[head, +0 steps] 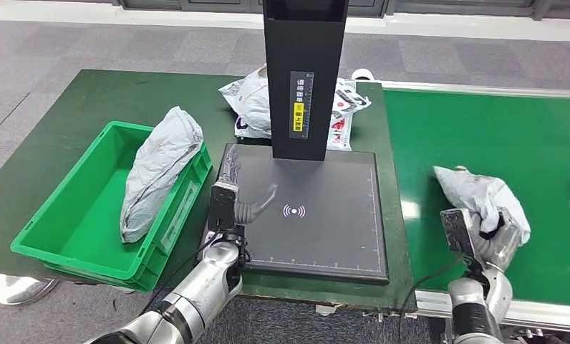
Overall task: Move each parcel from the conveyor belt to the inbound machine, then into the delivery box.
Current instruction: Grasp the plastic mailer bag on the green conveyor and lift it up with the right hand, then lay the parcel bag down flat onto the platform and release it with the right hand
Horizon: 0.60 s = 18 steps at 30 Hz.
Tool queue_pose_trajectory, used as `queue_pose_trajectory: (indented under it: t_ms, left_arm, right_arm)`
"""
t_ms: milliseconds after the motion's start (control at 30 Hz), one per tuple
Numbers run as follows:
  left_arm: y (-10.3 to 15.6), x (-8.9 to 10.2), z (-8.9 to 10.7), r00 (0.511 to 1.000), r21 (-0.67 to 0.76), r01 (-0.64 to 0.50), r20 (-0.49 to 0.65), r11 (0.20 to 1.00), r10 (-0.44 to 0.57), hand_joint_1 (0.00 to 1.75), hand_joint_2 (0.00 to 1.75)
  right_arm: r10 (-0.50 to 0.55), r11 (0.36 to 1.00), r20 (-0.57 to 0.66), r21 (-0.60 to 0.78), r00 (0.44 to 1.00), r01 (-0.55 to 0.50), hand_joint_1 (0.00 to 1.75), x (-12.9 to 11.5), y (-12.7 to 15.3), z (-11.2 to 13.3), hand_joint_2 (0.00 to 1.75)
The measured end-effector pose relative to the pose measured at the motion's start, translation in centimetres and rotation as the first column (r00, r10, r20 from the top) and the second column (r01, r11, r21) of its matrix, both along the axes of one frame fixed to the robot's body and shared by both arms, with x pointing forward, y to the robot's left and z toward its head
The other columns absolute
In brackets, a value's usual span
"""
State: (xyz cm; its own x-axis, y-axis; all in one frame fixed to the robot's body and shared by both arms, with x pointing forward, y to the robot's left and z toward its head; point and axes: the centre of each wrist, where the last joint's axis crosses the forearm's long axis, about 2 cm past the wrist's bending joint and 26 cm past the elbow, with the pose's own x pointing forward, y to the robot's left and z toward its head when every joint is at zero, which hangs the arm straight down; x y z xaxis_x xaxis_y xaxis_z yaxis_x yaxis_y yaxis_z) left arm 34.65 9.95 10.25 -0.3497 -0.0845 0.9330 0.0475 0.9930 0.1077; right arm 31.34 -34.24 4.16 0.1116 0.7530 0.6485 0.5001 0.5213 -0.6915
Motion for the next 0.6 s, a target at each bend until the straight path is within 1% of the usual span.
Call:
queue_pose_trajectory:
  t_ms: [67, 167, 367, 467, 533, 600]
  left_arm:
    - [0.3, 0.1, 0.0, 1.0, 0.001, -0.01, 0.001, 1.0, 0.01, 0.0, 1.75]
    - [0.6, 0.2, 0.0, 1.0, 0.002, -0.016, 0.003, 1.0, 0.016, 0.0, 1.75]
    - [0.9, 0.3, -0.1, 1.0, 0.004, -0.025, 0.002, 1.0, 0.025, 0.0, 1.75]
    - [1.1, 0.3, -0.1, 0.999, 0.003, -0.031, 0.007, 1.0, 0.031, 0.0, 1.75]
    - [1.2, 0.4, 0.1, 0.999, 0.001, -0.042, 0.017, 0.999, 0.042, 0.0, 1.75]
    - [1.5, 0.6, 0.4, 0.998, 0.0, -0.051, 0.034, 0.999, 0.051, 0.0, 1.75]
  right_arm:
    - [0.052, 0.999, 0.059, -0.006, 0.997, -0.052, 1.75, 0.6, 1.7, 1.2, 1.75]
    - [0.099, 0.995, 0.11, -0.011, 0.989, -0.098, 1.75, 1.0, 3.3, 2.3, 1.75]
    - [0.147, 0.989, 0.156, -0.028, 0.977, -0.145, 1.75, 1.0, 4.5, 3.1, 1.75]
    - [0.178, 0.983, 0.196, -0.005, 0.964, -0.181, 1.75, 0.8, 5.1, 3.3, 1.75]
    - [0.227, 0.971, 0.222, 0.021, 0.948, -0.238, 1.75, 0.6, 6.3, 3.6, 1.75]
    - [0.305, 0.946, 0.23, 0.037, 0.924, -0.321, 1.75, 0.3, 8.5, 4.2, 1.75]
